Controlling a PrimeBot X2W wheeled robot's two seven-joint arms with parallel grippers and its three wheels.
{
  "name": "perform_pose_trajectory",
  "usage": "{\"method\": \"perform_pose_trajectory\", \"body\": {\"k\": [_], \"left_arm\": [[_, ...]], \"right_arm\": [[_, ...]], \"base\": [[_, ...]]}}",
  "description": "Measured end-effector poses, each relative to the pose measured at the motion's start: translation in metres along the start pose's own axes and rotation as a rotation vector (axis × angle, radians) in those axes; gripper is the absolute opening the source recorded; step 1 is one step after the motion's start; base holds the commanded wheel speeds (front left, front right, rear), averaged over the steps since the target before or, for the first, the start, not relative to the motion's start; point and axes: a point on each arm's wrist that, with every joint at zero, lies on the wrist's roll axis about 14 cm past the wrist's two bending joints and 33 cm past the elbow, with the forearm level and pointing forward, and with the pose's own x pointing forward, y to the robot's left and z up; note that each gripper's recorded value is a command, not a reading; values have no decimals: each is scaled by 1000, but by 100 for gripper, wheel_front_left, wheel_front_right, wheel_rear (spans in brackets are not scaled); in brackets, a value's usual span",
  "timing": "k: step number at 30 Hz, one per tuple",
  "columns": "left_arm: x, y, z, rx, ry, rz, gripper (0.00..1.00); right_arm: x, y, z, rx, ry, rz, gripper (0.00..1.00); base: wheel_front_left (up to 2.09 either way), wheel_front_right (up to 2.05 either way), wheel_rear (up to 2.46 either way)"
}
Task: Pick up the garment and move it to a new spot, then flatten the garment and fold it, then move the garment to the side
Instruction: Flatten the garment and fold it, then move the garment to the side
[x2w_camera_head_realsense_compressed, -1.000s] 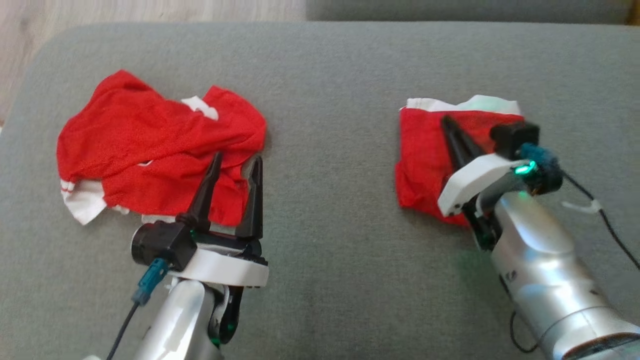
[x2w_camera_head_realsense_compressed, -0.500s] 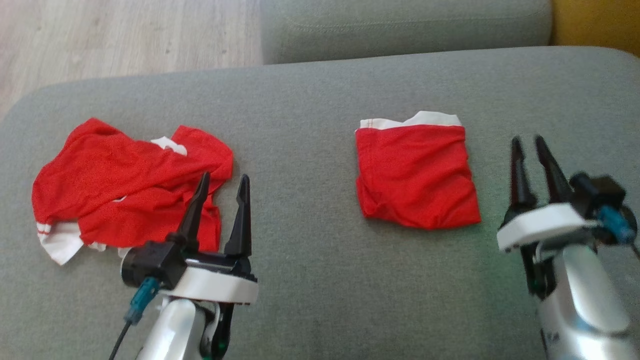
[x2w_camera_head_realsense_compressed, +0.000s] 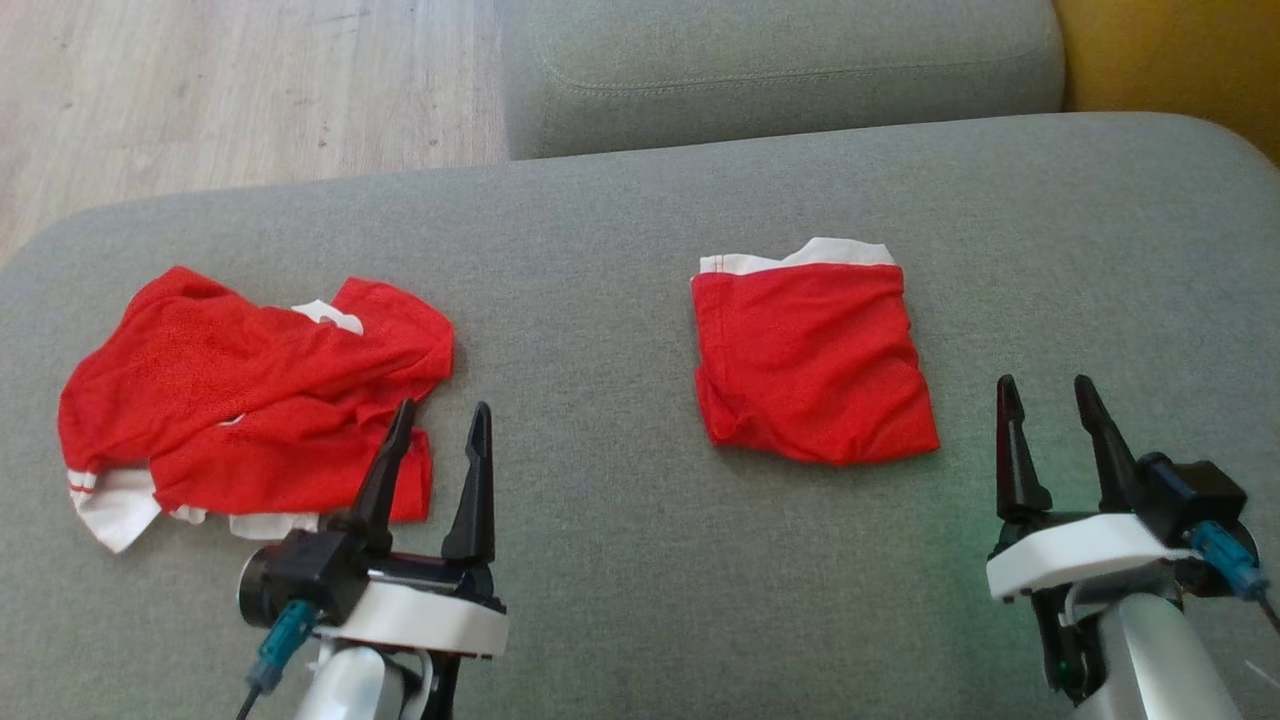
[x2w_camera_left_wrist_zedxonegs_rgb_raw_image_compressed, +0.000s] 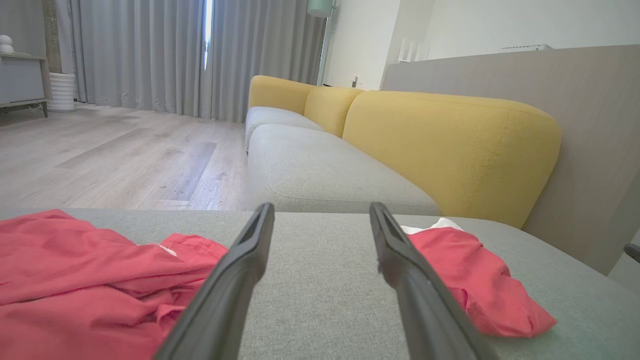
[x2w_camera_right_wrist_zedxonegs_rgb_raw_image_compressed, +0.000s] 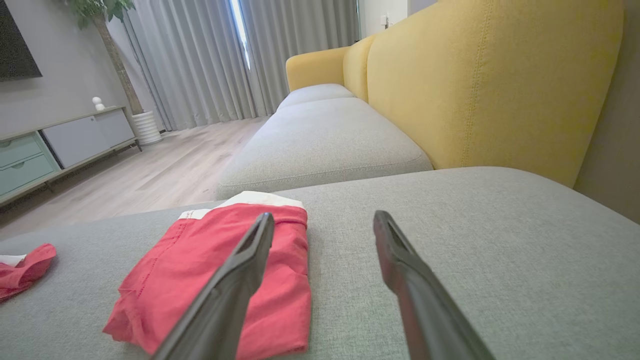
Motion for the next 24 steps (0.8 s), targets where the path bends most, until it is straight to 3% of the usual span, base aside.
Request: {"method": "perform_pose_trajectory", "body": {"k": [12, 24], "left_arm": [[-1, 6, -9, -5, 25, 18, 100], [12, 17, -16, -6, 43, 28, 100]], "right_arm": [[6, 2, -3, 4, 8, 7, 100], [54, 9, -33, -18, 170, 27, 100]], "base": [[0, 0, 0], [0, 0, 0]]}}
